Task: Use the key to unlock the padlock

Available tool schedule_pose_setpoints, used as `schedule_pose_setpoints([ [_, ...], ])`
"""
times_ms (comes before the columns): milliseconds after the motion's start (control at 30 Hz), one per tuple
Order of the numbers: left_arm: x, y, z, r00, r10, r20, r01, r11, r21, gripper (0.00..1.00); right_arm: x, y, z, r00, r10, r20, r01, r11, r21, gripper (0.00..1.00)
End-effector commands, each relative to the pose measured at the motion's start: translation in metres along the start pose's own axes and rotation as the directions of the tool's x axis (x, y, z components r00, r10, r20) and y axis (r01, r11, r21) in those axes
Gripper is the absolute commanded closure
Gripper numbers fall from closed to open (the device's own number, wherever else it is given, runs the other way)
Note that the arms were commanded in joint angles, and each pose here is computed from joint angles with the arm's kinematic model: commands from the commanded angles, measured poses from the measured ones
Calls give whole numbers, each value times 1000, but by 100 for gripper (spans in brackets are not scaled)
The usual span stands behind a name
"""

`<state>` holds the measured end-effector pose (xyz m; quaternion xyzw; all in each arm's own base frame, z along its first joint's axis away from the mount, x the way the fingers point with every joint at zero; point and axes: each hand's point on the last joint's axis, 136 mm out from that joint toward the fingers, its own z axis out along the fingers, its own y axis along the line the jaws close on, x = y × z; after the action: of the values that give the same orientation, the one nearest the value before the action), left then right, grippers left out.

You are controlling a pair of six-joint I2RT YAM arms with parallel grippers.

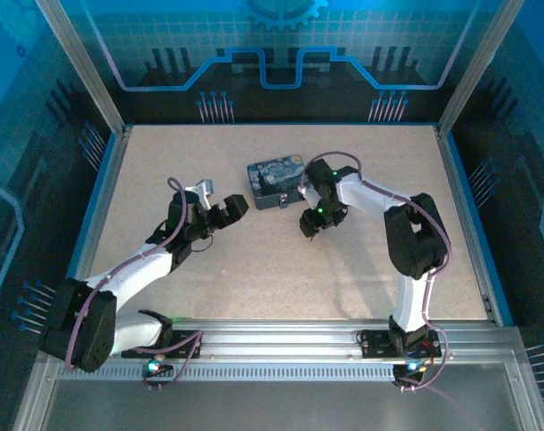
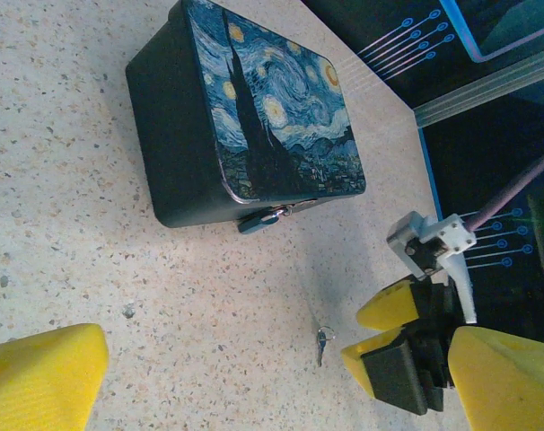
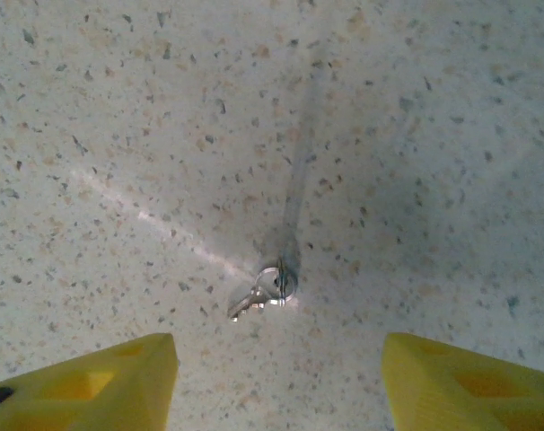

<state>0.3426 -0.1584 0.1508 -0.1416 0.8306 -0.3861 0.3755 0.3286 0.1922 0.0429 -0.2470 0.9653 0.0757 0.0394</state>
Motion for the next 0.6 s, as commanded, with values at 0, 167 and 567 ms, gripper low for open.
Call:
schedule_pose_setpoints([
  [0,-4,-8,-3,1000,21,10,-21,1000,11,1,0,4,0,999,-18,-32,18,1000,-5,44],
  [167,-3,-6,-3,1000,22,8,-22,1000,4,1,-1,6,4,999,-21,-44,21,1000,-14,53],
  [567,-2,-3,-3,1000,22,5,-22,1000,-7,1,-2,7,15,997,-26,-74,24,1000,-20,72],
])
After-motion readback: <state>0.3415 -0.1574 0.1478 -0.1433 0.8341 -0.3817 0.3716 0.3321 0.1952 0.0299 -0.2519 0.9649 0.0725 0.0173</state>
